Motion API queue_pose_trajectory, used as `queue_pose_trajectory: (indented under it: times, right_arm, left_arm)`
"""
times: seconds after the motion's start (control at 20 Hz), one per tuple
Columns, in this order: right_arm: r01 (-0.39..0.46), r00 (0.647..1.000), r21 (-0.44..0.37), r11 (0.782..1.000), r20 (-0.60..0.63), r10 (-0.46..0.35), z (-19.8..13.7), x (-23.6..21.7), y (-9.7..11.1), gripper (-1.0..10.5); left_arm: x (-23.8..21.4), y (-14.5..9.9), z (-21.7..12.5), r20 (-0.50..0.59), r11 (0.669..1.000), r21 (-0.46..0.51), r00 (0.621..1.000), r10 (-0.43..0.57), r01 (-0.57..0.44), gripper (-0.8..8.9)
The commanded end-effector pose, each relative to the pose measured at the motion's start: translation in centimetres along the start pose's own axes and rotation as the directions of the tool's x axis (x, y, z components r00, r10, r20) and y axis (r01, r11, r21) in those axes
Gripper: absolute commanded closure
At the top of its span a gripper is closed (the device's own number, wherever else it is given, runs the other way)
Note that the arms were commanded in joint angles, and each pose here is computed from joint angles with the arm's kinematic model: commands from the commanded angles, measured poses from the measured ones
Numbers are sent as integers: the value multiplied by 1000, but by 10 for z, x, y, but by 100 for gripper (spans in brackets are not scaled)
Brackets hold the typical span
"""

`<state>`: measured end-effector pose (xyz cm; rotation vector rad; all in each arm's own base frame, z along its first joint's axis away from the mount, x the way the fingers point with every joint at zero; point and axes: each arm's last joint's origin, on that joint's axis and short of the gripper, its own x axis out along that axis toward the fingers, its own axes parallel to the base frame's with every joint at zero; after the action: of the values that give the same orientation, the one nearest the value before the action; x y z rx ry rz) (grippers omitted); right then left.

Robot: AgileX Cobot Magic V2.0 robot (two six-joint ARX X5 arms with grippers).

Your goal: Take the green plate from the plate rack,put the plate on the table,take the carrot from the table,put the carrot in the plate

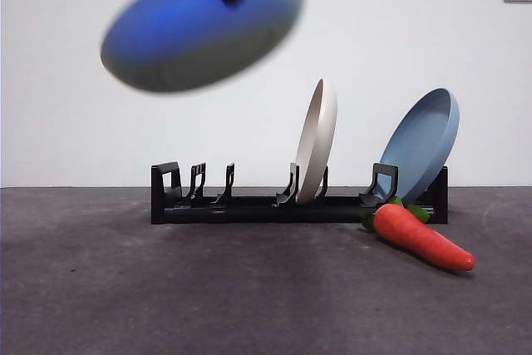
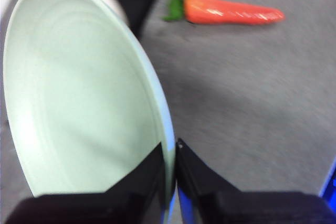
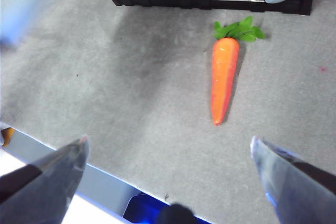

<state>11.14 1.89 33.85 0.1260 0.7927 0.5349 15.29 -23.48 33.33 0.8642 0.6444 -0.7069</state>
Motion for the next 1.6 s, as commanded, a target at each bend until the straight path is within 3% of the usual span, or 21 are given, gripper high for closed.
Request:
queue_pose_trajectory:
  times: [0.05,0.3,0.75,0.9,1.1,1.2,1.4,1.6]
  right_arm:
    - [-3,1000,1,1000,6,3,1,0,1,320]
    - [-3,1000,3,1000,3,3,1,0,0,320]
    - [-4,1000,18,1000,-27,4,4,7,-4,321]
    - [-6,999,30,1000,-51,7,7,13,-7,321]
    - [-18,994,41,999,-106,22,13,28,-12,321]
    - [-21,992,44,999,-126,26,18,39,-16,321]
    - [-11,986,33,999,-166,16,33,73,-27,321]
    - [59,970,-30,998,-236,-64,44,127,-35,321]
  left_arm:
    - [35,-28,-8,-54,997,79,998,-16,20,819]
    - [94,-71,-23,-97,982,189,995,14,5,819]
    - [154,-107,-37,-239,963,246,970,-45,105,820]
    - [155,-112,-38,-232,957,172,954,-192,234,799]
    - [154,-113,-38,-237,959,105,943,-234,264,473]
    - [150,-111,-38,-240,960,102,943,-232,262,464]
    - [119,-95,-26,-180,973,-1,957,-227,231,463]
    - [50,-59,-7,11,966,-161,979,-206,205,464]
